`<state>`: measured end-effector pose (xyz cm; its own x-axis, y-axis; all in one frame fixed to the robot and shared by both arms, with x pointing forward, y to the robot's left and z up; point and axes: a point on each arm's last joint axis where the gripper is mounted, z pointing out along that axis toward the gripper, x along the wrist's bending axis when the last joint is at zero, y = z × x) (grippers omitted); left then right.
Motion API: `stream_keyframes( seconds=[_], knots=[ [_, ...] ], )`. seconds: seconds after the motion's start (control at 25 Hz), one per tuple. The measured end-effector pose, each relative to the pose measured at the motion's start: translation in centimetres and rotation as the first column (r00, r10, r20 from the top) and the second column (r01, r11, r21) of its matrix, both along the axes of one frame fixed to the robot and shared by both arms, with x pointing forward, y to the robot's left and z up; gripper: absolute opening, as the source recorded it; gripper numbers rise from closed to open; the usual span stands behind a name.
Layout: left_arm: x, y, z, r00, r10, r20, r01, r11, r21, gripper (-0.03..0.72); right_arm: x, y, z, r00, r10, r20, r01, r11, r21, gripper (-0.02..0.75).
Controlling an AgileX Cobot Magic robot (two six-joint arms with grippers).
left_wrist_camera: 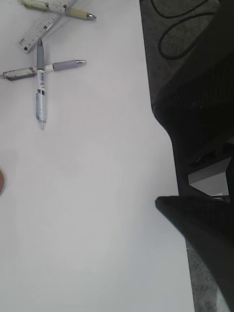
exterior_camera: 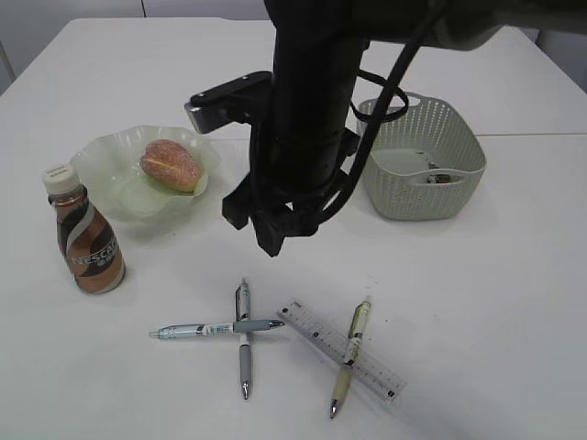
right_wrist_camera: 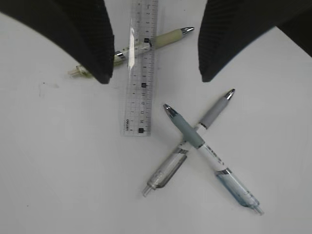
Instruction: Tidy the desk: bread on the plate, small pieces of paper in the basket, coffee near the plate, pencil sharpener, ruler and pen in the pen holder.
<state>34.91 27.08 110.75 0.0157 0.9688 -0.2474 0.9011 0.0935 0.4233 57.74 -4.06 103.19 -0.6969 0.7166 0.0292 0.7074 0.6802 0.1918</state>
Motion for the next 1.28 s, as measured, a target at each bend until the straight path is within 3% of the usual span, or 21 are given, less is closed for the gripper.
stream_keyframes(
  seconds=[0.68, 0.96, 1.28],
  knots=[
    [0.0, 0.0, 0.0, 1.000, -0.001, 0.001, 0.001, 1.000, 0.006, 0.424, -1.6, -1.4, -5.9, 0.989, 0.019, -0.149, -0.039, 0.991, -0.131, 0.410],
    [0.0, 0.0, 0.0, 1.000, -0.001, 0.001, 0.001, 1.000, 0.007, 0.424, -1.2, -1.0, -8.9, 0.979, 0.013, -0.204, -0.046, 0.987, -0.156, 0.482],
    [0.0, 0.1, 0.0, 1.000, -0.001, 0.002, 0.001, 1.000, 0.009, 0.424, -0.4, -0.6, -10.1, 0.988, 0.022, -0.153, -0.044, 0.988, -0.145, 0.489]
  ],
)
